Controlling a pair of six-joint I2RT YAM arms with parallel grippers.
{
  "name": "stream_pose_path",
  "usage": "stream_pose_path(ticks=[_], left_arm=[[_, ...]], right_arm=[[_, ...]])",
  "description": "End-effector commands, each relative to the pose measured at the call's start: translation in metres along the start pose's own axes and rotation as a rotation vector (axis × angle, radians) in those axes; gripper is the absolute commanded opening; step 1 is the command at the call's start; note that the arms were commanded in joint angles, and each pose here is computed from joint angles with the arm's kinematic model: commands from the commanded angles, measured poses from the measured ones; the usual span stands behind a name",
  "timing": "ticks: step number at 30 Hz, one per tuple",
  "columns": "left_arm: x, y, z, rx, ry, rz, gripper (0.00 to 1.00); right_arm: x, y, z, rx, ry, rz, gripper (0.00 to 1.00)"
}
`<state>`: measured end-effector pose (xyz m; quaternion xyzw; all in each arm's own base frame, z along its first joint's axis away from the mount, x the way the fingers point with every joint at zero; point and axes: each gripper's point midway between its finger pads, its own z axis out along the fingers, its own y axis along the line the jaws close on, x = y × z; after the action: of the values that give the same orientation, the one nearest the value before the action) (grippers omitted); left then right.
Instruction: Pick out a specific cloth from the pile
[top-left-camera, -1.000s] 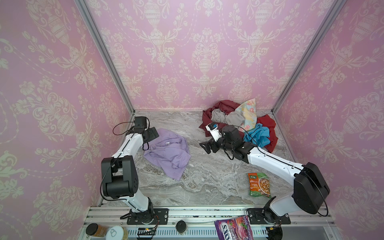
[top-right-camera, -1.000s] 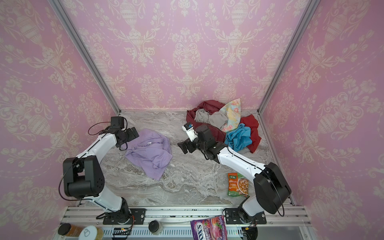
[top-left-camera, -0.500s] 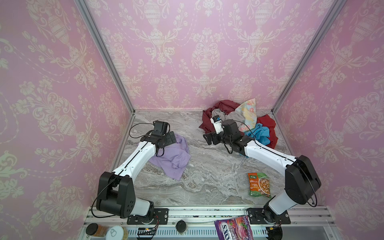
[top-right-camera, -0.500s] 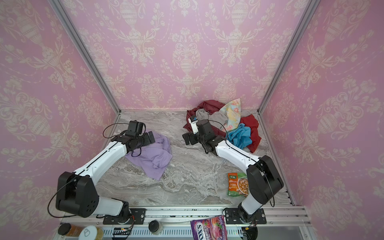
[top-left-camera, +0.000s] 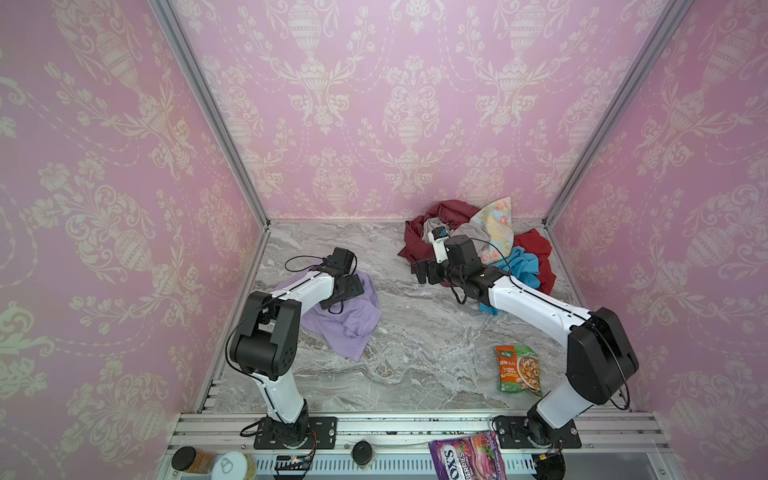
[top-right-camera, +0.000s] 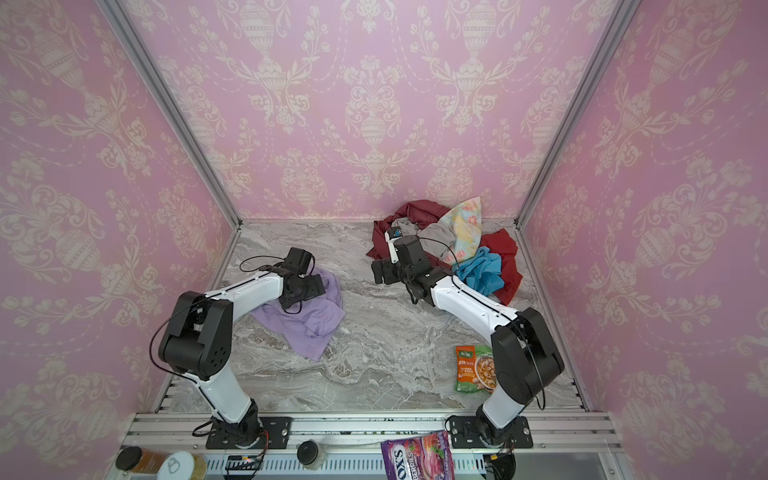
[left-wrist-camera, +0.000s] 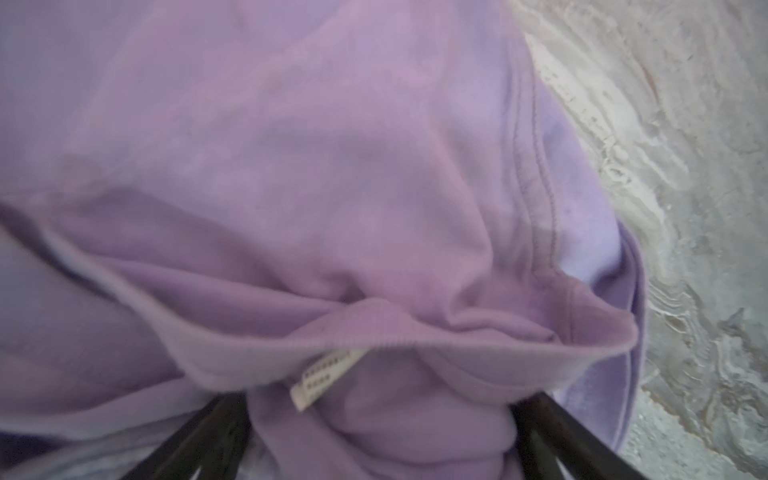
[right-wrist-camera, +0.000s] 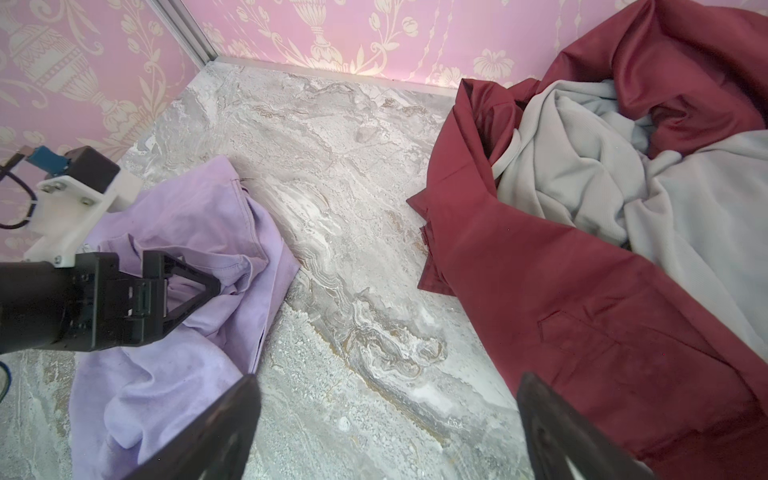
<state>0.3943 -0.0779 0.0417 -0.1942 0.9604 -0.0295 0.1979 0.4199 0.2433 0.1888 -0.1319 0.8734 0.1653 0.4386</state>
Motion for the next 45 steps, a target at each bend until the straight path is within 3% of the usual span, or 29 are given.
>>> stream_pose_path(ticks=[1, 4, 8, 13, 18, 21, 29, 36, 42, 45], left_arm=[[-0.007, -0.004, 0.0, 0.017, 0.053, 0.19, 0.97], [-0.009, -0.002, 0.0, 0.025, 0.107, 0.331, 0.99], [-0.015, 0.026, -0.006, -0.061, 0.121, 0.459, 0.99], [-0.023, 0.066, -0.014, -0.061, 0.126, 0.482, 0.99], [-0.029, 0.116, -0.013, -0.148, 0.13, 0.501, 0.99], [-0.034, 0.125, -0.014, -0.14, 0.093, 0.483, 0.99], [-0.059, 0.089, -0.045, -0.001, -0.125, 0.481, 0.99], [-0.091, 0.072, -0.115, 0.061, -0.3, 0.4, 0.99], [-0.103, 0.052, -0.175, 0.204, -0.664, 0.389, 0.99], [-0.1, 0.051, -0.181, 0.254, -0.783, 0.362, 0.99]], right_arm=[[0.009, -0.013, -0.009, 0.034, 0.012, 0.015, 0.97], [0.012, -0.015, -0.009, 0.03, 0.007, 0.029, 0.97], [0.012, -0.012, -0.008, 0.007, 0.01, 0.029, 0.97], [0.008, -0.009, -0.01, -0.005, 0.009, 0.007, 0.97], [0.006, -0.005, -0.013, -0.031, -0.009, -0.003, 0.98], [0.006, -0.004, -0.015, -0.041, -0.027, -0.009, 0.98], [0.0, -0.008, -0.027, -0.02, -0.057, -0.038, 0.99], [-0.015, -0.027, -0.068, 0.061, -0.084, -0.124, 1.0], [-0.025, -0.069, -0.11, 0.2, -0.195, -0.101, 1.0], [-0.021, -0.092, -0.13, 0.285, -0.262, -0.107, 1.0]])
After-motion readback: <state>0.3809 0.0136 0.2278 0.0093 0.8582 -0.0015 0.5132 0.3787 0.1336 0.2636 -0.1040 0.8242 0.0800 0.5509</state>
